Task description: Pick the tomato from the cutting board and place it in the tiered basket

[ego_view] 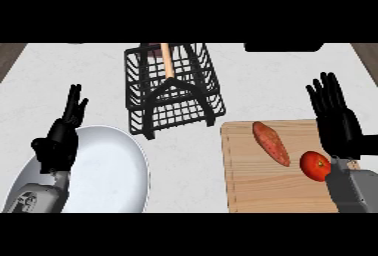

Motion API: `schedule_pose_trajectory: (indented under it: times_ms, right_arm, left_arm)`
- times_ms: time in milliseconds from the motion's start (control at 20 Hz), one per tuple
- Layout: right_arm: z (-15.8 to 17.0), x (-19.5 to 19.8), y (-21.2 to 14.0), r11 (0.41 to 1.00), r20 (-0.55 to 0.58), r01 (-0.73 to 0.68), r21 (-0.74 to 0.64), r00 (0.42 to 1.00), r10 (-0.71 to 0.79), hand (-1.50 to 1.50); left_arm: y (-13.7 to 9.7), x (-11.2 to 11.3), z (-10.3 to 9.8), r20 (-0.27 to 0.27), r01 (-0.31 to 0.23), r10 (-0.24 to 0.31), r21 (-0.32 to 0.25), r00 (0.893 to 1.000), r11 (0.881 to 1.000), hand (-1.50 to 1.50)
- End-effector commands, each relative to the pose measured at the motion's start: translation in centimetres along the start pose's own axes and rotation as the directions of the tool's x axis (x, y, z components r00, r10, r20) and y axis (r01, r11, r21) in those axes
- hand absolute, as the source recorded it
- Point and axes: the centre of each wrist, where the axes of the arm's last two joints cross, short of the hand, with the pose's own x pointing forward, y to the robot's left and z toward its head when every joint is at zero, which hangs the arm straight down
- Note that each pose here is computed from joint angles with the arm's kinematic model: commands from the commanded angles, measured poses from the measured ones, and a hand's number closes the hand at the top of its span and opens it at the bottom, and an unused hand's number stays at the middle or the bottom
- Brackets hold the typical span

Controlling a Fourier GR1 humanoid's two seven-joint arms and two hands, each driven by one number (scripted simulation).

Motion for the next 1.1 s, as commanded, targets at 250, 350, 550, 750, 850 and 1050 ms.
schedule_pose_trajectory:
  times_ms: [250, 350, 550, 750, 850, 1050]
  right_arm:
    - [3.6, 8.9, -12.6, 0.966, 0.334, 0.114, -0.232, 0.942, -0.031, 1.5]
    - [6.8, 5.2, -15.3, 0.831, 0.026, -0.136, -0.539, 0.984, 0.178, 1.5]
    - [8.4, 2.1, -11.4, 0.874, 0.178, 0.461, -0.152, 0.883, -0.435, -1.5]
    - [12.7, 5.9, -15.8, 0.954, 0.2, 0.296, -0.043, 0.938, -0.282, -1.5]
    - [15.6, 7.7, -18.0, 0.978, 0.195, 0.205, -0.047, 0.962, -0.192, -1.5]
    - [15.8, 14.6, -19.2, 0.981, 0.065, -0.191, 0.013, 0.98, 0.19, -1.5]
  left_arm:
    - [-1.8, 1.4, 0.7, 0.051, -0.033, 0.031, 0.035, 0.998, 0.999, 0.0]
    - [-1.3, 1.1, 1.6, 0.0, -0.062, 0.062, 0.015, 0.998, 0.998, 0.0]
    - [-3.1, 1.4, 1.5, -0.002, -0.067, 0.067, -0.023, 0.998, 0.997, 0.0]
    - [-4.4, 2.3, 1.8, 0.01, -0.078, 0.079, -0.043, 0.997, 0.996, 0.0]
    - [-4.0, 2.1, 1.4, 0.008, -0.084, 0.085, -0.028, 0.996, 0.996, 0.0]
    - [-3.0, 1.9, 2.1, -0.011, -0.075, 0.075, -0.013, 0.997, 0.997, 0.0]
